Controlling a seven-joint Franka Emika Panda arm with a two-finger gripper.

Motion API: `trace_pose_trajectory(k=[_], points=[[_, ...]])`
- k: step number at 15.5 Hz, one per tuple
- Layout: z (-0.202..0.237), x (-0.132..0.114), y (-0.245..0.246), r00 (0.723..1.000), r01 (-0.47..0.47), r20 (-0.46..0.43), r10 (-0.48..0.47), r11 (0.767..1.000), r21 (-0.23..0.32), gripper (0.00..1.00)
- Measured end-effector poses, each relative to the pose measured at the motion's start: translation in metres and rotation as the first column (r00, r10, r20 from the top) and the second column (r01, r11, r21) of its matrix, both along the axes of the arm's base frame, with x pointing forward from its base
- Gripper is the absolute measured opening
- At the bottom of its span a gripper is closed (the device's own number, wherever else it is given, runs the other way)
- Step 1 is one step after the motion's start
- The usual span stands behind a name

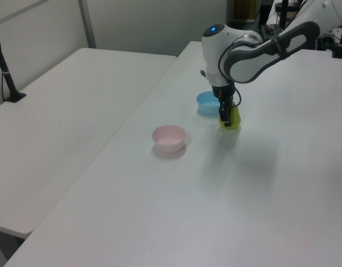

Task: Place the pear in the bowl
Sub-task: 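Close the gripper on the pear and lift it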

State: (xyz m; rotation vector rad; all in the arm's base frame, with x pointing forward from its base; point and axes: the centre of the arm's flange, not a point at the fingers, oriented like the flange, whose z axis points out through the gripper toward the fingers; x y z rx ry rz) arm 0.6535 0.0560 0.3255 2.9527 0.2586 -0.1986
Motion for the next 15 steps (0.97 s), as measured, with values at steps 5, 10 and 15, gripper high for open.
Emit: trace_pose_trajectory(k=[5, 10, 15], points=[[0.013, 0.001, 0.002, 1.000, -0.003, 0.021, 0.003, 1.000, 0.004, 0.69], [0.088, 0.003, 0.009, 0.991, 0.011, 0.133, -0.020, 0.997, 0.070, 0.69], [0.150, 0.022, 0.051, 0.967, 0.015, 0.247, -0.065, 0.979, 0.201, 0.69]])
